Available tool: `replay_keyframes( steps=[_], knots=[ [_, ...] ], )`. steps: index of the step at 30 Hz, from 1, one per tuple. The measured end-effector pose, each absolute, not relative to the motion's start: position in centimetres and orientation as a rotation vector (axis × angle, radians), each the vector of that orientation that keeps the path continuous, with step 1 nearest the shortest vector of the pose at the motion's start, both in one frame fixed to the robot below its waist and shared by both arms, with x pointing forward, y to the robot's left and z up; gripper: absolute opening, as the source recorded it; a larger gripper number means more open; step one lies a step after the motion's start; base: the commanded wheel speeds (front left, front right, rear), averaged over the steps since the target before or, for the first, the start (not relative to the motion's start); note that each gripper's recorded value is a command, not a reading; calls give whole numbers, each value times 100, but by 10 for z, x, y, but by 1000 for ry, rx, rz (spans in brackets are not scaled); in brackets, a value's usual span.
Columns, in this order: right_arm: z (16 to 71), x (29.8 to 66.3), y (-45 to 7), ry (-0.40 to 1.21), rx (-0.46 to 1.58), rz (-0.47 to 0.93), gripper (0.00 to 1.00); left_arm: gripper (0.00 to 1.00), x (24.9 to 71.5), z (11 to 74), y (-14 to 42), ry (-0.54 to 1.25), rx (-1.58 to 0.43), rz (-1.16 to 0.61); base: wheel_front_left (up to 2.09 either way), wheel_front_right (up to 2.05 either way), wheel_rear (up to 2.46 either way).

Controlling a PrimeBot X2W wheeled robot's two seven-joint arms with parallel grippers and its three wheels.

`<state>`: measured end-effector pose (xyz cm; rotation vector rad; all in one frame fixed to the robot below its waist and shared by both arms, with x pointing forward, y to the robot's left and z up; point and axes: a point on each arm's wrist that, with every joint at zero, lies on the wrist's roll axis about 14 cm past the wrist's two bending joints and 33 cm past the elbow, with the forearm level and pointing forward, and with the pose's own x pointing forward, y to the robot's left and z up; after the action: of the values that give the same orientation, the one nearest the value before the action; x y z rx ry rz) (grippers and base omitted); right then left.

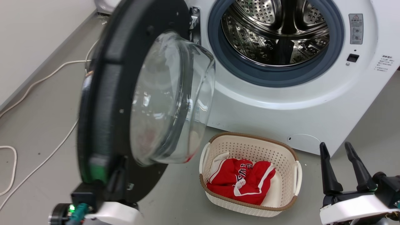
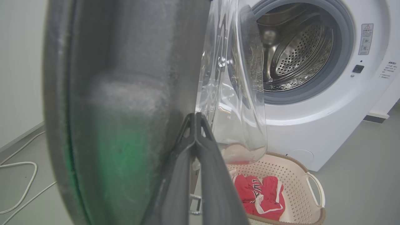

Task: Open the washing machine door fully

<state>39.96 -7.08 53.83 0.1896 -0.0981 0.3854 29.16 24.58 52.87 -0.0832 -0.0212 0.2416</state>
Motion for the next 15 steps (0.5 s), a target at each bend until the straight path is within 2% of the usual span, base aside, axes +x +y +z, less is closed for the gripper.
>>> replay_keyframes(
  steps=[15],
  knots=[
    [530, 406, -92, -79, 191, 321, 100, 0, 292, 522, 366, -14, -9, 536, 0, 0, 0]
  ],
)
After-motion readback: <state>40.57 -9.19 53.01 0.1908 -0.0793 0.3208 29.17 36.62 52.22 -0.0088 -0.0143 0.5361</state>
